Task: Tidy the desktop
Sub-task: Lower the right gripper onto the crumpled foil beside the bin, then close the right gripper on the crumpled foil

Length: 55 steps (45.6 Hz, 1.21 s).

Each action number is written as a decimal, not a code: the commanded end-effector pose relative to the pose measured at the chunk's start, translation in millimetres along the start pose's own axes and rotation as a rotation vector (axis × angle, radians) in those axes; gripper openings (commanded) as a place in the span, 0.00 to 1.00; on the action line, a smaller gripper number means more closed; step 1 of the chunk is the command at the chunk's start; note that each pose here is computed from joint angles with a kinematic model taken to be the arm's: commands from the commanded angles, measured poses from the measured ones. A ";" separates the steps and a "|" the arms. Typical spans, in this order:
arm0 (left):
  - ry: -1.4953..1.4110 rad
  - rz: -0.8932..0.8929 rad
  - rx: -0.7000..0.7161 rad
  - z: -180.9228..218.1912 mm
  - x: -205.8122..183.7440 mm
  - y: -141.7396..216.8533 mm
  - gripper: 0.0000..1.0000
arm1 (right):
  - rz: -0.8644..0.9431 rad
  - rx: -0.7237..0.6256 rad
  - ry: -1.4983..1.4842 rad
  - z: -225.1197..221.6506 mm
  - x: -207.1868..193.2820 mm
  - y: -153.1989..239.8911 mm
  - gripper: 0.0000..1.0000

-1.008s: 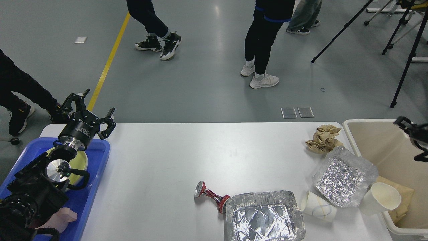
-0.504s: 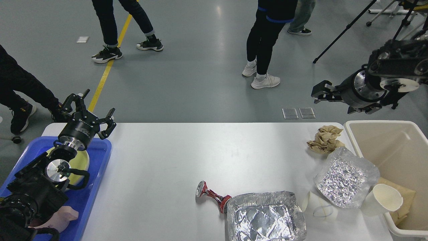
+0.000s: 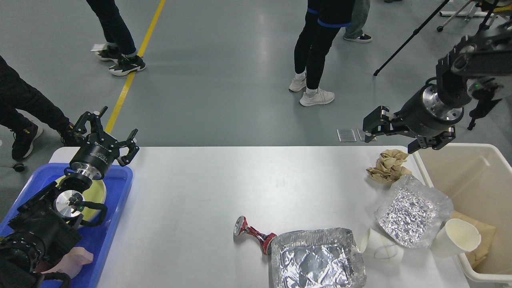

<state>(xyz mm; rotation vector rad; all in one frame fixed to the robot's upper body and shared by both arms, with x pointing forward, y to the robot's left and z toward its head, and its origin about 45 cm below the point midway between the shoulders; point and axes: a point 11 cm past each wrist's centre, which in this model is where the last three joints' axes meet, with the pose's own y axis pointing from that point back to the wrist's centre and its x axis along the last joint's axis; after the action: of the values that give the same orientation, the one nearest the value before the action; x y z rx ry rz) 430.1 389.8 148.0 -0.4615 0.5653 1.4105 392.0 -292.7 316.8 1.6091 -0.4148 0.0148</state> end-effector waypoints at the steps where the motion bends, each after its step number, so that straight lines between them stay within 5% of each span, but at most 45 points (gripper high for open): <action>1: 0.000 0.000 0.000 0.0 0.0 0.0 0.96 | 0.002 -0.062 -0.090 37.5 -8.5 -51.5 1.00; 12: 0.000 0.000 0.000 0.0 0.0 0.0 0.96 | 0.099 -0.198 -0.227 106.8 -39.1 -139.9 1.00; 24: 0.000 0.000 0.000 0.0 0.0 0.0 0.96 | 0.145 -0.218 -0.222 103.8 -56.3 -185.6 1.00; 55: 0.000 0.000 0.000 0.0 0.0 0.0 0.96 | 0.183 -0.236 -0.178 92.7 -71.0 -222.6 0.96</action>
<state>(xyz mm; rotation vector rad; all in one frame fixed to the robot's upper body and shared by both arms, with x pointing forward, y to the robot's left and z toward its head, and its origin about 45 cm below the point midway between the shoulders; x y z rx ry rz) 430.1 389.8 148.1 -0.4619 0.5654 1.4107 362.9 -356.5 77.5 1.3509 -0.6639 -0.0458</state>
